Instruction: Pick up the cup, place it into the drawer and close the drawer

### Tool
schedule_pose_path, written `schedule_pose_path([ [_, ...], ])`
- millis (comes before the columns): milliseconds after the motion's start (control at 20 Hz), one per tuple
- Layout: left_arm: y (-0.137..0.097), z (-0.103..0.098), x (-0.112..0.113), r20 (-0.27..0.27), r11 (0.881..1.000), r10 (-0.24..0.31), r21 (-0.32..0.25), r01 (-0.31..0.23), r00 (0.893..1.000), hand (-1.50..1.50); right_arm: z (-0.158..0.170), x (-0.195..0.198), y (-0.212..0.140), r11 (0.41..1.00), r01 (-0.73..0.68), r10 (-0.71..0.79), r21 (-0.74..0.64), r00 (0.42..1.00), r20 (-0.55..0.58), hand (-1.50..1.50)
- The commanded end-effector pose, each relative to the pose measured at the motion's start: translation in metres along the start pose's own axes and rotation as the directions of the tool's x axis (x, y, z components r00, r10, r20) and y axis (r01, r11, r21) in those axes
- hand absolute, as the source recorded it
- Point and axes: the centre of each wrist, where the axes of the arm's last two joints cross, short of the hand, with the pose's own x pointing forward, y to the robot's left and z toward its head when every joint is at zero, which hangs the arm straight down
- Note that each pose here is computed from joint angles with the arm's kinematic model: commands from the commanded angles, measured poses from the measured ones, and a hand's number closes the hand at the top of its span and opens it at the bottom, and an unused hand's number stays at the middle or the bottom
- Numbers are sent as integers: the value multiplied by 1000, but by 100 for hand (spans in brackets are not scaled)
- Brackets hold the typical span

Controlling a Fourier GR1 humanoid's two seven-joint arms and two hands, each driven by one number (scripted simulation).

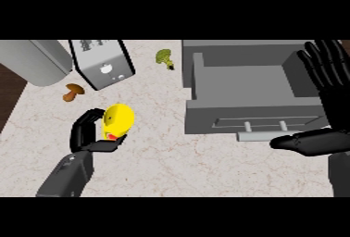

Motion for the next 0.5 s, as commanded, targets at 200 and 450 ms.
schedule_pose_path([
  [200, -33, -37, 13, 188, 991, 125, -67, -114, 974, 150, 12, -2, 12, 1000, -7, 7, -18, 1000, 3, -150],
  [450, -65, -87, 45, 191, 967, 173, -219, -130, 966, 150, 4, -7, -8, 998, -40, 39, -40, 999, -14, -150],
])
